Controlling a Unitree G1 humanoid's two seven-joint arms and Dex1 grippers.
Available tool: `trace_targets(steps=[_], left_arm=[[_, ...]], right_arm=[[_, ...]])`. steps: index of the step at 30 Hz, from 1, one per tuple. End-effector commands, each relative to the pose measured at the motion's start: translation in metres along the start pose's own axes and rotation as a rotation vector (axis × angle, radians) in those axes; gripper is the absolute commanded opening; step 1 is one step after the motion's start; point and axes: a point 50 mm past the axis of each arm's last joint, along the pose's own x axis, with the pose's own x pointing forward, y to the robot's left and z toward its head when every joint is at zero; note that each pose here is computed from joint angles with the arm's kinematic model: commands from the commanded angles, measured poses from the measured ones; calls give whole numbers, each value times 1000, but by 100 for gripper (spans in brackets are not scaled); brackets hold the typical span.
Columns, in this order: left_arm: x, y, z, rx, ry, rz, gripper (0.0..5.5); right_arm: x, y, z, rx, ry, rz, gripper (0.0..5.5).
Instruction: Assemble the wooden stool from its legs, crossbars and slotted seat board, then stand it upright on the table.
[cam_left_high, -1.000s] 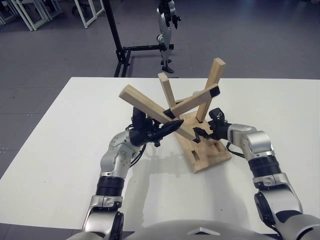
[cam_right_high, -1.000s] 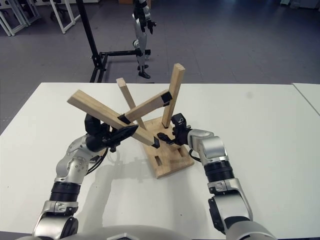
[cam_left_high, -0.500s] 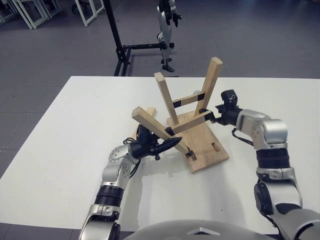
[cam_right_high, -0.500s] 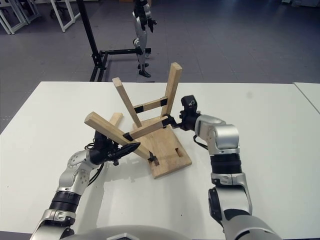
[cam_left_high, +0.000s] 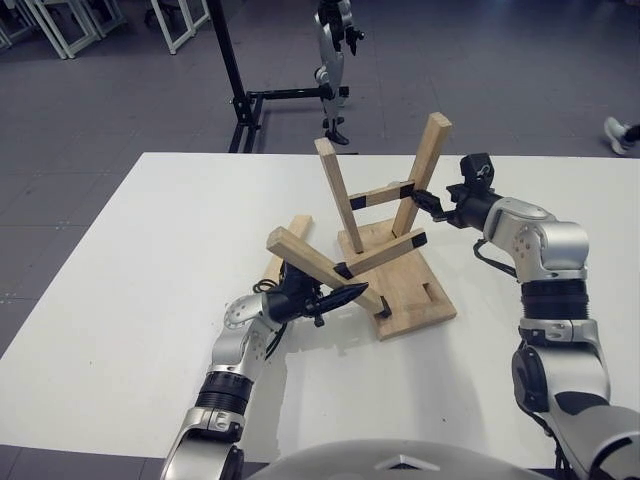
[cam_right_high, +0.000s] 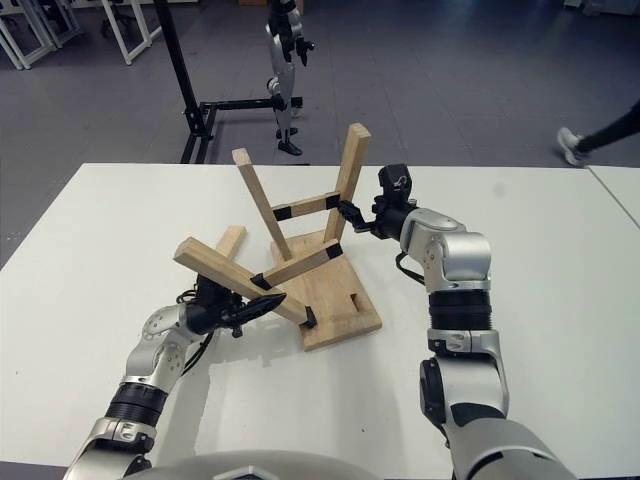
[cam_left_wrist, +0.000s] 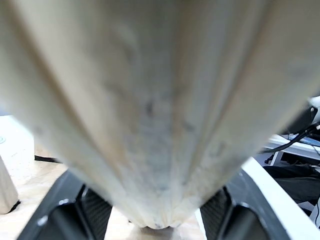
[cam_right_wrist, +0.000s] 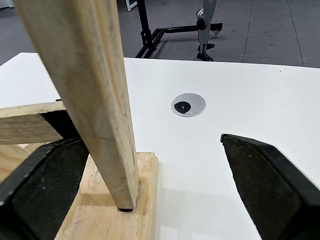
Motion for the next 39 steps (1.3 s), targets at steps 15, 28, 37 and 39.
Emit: trace_targets(steps=[15, 28, 37, 39], left_arm=[[16, 26, 29, 101, -2, 11, 205], [13, 24, 24, 109, 42, -1, 205], [3, 15, 3, 57, 96, 10, 205], [6, 14, -5, 65, 154, 2, 205]], right_arm=[[-8, -1, -40, -23, 115, -7, 470], [-10, -15, -47, -22, 113, -83, 470], [-11, -35, -38, 10, 48, -249, 470], [-11, -33, -40, 16, 47, -248, 470]])
